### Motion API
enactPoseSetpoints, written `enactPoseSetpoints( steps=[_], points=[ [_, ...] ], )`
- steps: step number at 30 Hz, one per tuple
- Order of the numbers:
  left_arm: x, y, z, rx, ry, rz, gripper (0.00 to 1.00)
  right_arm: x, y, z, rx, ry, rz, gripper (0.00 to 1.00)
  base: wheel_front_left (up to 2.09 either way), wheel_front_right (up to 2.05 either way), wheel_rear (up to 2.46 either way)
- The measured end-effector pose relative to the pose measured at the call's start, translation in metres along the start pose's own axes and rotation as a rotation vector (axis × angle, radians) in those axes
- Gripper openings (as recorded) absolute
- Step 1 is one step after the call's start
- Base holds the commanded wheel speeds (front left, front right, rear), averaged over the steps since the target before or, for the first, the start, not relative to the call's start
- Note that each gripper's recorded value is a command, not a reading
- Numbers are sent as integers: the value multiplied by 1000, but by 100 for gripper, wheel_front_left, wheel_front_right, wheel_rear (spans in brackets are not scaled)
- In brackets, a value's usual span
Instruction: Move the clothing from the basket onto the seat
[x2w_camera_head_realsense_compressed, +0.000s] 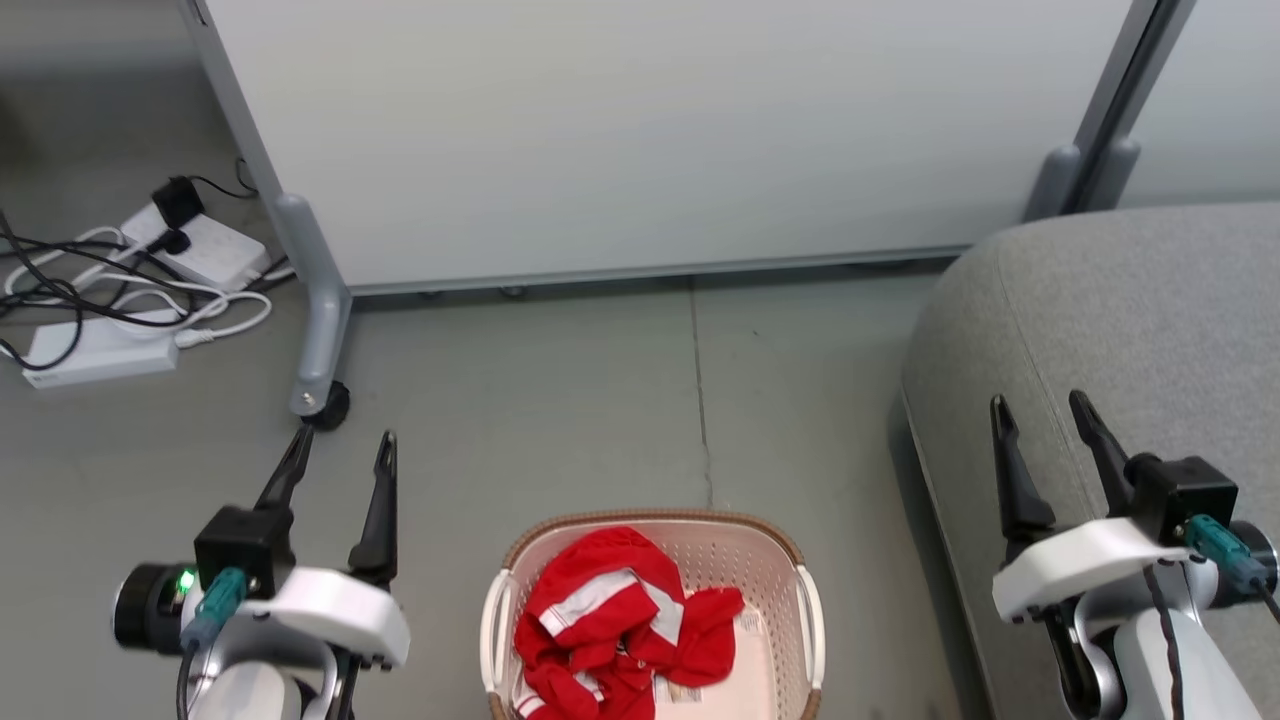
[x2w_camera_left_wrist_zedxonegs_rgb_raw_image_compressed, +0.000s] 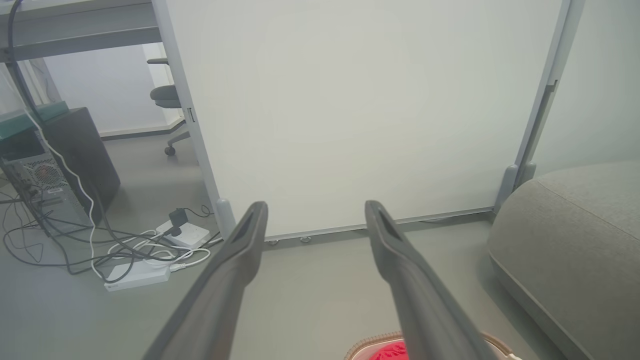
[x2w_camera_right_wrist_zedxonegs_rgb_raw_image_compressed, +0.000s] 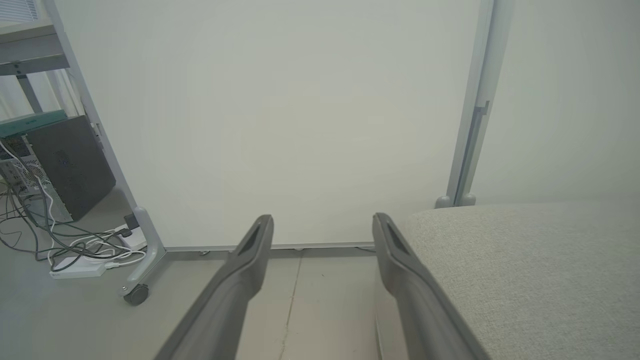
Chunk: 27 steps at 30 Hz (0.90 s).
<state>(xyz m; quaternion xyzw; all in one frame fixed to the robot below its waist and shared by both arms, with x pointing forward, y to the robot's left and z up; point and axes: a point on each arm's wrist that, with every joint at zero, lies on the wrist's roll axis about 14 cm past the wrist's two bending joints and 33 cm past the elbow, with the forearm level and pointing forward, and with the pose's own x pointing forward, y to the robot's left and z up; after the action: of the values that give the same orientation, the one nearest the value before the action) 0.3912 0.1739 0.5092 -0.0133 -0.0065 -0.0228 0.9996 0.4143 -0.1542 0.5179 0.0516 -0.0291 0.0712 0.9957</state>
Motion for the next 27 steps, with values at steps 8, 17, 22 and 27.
enactPoseSetpoints(
  steps=[8,17,22,27],
  points=[
    [47,-64,-12,22,45,-208,100,23,-12,10,4,-40,-22,100,0,0,0],
    [79,-147,-104,98,292,-504,100,51,-29,0,-4,-48,-46,100,0,0,0],
    [69,-172,-184,175,525,-649,100,63,-37,-20,18,-32,-57,100,0,0,0],
    [62,-176,-251,265,715,-742,100,68,-49,-47,32,10,-79,100,0,0,0]
  ],
)
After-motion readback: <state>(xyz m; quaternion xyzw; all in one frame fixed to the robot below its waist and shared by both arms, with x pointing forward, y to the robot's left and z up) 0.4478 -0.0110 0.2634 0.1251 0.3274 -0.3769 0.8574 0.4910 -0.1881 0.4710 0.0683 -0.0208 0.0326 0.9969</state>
